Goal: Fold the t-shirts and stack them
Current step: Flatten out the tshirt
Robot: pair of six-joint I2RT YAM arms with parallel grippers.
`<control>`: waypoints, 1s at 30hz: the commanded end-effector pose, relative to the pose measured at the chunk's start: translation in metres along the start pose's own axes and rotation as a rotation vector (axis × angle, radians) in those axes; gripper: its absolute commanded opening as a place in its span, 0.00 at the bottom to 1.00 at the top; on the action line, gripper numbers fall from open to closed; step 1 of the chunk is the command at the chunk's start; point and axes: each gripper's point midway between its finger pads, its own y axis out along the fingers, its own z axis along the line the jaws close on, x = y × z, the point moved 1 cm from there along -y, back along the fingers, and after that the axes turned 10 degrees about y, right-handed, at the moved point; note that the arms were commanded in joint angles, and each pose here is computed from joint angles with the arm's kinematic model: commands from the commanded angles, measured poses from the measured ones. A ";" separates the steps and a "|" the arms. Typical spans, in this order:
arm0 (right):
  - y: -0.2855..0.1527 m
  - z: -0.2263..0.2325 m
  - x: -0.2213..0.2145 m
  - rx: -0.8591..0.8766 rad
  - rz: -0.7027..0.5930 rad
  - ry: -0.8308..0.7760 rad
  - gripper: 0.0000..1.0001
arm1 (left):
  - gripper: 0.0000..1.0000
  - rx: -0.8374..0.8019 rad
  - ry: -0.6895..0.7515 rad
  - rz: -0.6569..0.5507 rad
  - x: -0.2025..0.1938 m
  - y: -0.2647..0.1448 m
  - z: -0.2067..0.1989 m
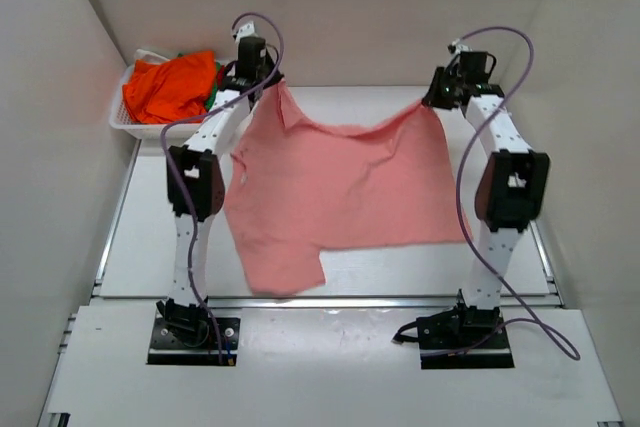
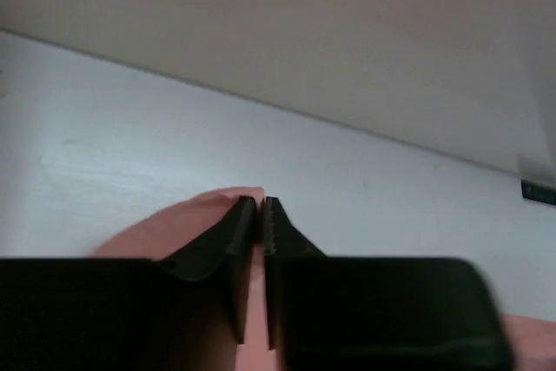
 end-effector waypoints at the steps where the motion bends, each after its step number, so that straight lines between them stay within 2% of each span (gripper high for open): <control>1: 0.018 -0.008 0.077 -0.074 -0.203 -0.007 0.23 | 0.26 -0.010 -0.059 -0.261 0.117 -0.014 -0.014; 2: 0.015 -0.010 0.093 -0.106 -0.238 0.004 0.42 | 0.41 0.038 -0.062 -0.211 0.101 -0.001 0.000; 3: 0.013 -0.016 0.098 -0.126 -0.252 0.017 0.52 | 0.47 0.045 -0.064 -0.223 0.112 -0.007 0.001; 4: 0.005 -0.017 0.101 -0.142 -0.266 0.027 0.54 | 0.56 0.050 -0.054 -0.217 0.118 -0.017 0.000; 5: -0.003 -0.019 0.096 -0.163 -0.261 0.038 0.59 | 0.60 0.063 -0.043 -0.207 0.117 -0.021 0.002; 7: -0.013 -0.037 0.070 -0.224 -0.226 0.056 0.60 | 0.60 0.095 0.016 -0.145 0.113 -0.046 0.003; 8: -0.033 -0.026 0.075 -0.213 -0.258 0.053 0.60 | 0.60 0.115 0.045 -0.095 0.099 -0.048 0.009; 9: -0.034 -0.046 0.050 -0.269 -0.216 0.075 0.60 | 0.58 0.110 0.053 -0.081 0.102 -0.069 0.003; 10: -0.047 -0.053 0.029 -0.290 -0.188 0.102 0.60 | 0.57 0.116 0.076 -0.024 0.088 -0.086 0.005; 11: -0.063 -0.049 0.026 -0.283 -0.198 0.100 0.60 | 0.57 0.154 0.108 0.110 0.032 -0.081 0.020; 12: -0.064 -0.065 -0.007 -0.329 -0.122 0.131 0.59 | 0.57 0.098 0.083 0.031 0.055 -0.114 0.008; 13: -0.074 -0.066 -0.030 -0.345 -0.086 0.134 0.59 | 0.56 0.088 0.036 0.042 0.032 -0.139 0.019; 14: -0.091 -0.069 -0.038 -0.373 -0.080 0.134 0.58 | 0.62 0.123 -0.020 0.156 -0.032 -0.143 0.042; 15: -0.103 -0.074 -0.059 -0.414 -0.051 0.137 0.58 | 0.63 0.120 -0.059 0.151 -0.046 -0.173 0.055; 16: -0.104 -0.082 -0.092 -0.443 0.014 0.140 0.60 | 0.63 0.105 -0.099 0.118 -0.038 -0.200 0.057; 17: -0.116 -0.076 -0.093 -0.435 -0.008 0.139 0.60 | 0.63 0.131 -0.078 0.169 -0.064 -0.220 0.064; 18: -0.123 -0.078 -0.110 -0.440 0.008 0.140 0.60 | 0.64 0.177 -0.046 0.216 -0.090 -0.227 0.075; 19: -0.124 -0.085 -0.132 -0.468 0.045 0.136 0.60 | 0.66 0.171 -0.005 0.244 -0.103 -0.240 0.069; 21: -0.134 -0.087 -0.151 -0.473 0.062 0.127 0.61 | 0.69 0.177 0.039 0.370 -0.159 -0.254 0.076; 23: -0.136 -0.098 -0.182 -0.492 0.132 0.153 0.60 | 0.69 0.182 0.074 0.457 -0.200 -0.270 0.079; 26: -0.138 -0.104 -0.196 -0.498 0.146 0.162 0.60 | 0.70 0.162 0.017 0.532 -0.250 -0.280 0.082; 28: -0.138 -0.107 -0.198 -0.503 0.151 0.164 0.60 | 0.72 0.162 -0.008 0.573 -0.269 -0.285 0.081; 30: -0.136 -0.110 -0.201 -0.513 0.164 0.174 0.61 | 0.73 0.198 0.046 0.649 -0.290 -0.293 0.083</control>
